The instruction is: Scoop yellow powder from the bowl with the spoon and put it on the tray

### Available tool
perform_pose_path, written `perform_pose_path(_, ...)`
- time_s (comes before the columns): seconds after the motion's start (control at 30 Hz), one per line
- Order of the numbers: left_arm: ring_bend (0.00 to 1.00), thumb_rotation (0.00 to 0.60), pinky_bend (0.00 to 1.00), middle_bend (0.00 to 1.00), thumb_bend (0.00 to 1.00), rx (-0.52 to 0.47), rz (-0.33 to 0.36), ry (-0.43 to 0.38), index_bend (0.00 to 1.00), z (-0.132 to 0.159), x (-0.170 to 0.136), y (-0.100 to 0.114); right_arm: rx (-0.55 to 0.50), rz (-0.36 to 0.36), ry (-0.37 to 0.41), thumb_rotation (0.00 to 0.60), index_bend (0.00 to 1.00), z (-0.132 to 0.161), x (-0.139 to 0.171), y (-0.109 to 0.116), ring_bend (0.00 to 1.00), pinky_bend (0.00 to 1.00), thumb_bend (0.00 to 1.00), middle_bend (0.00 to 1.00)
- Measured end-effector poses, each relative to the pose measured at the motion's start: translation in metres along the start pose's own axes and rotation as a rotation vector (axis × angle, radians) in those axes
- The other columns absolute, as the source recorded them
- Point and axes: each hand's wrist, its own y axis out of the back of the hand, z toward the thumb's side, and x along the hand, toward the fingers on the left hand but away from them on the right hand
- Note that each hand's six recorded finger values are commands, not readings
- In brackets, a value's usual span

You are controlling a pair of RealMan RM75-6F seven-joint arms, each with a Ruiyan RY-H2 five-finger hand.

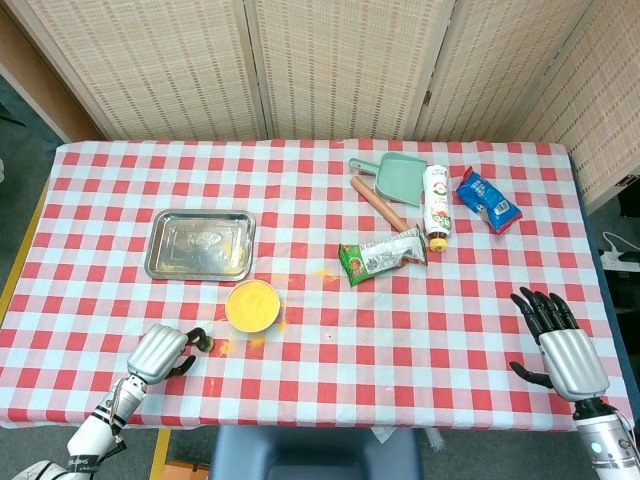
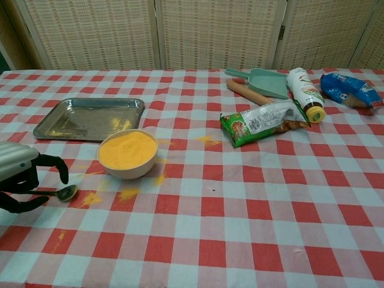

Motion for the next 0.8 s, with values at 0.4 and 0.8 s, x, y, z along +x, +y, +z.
perform_pose_path(0.4, 1.00, 0.600, 1.00, 1.00, 0.41, 0.032, 0.011, 0.027, 0.45, -0.007, 0.013, -0.013, -0.006, -0.008, -0.001, 0.600, 0.00, -0.001, 0.002, 0.003, 0.00, 0.00, 0.08, 0.00)
perform_pose_path(0.8, 1.00, 0.600, 1.00, 1.00, 0.41, 0.021, -0.005, 0.050, 0.49, -0.013, 0.017, -0.021, -0.002, -0.003, -0.007, 0.600, 0.00, -0.002, 0.001, 0.002, 0.00, 0.00, 0.08, 0.00)
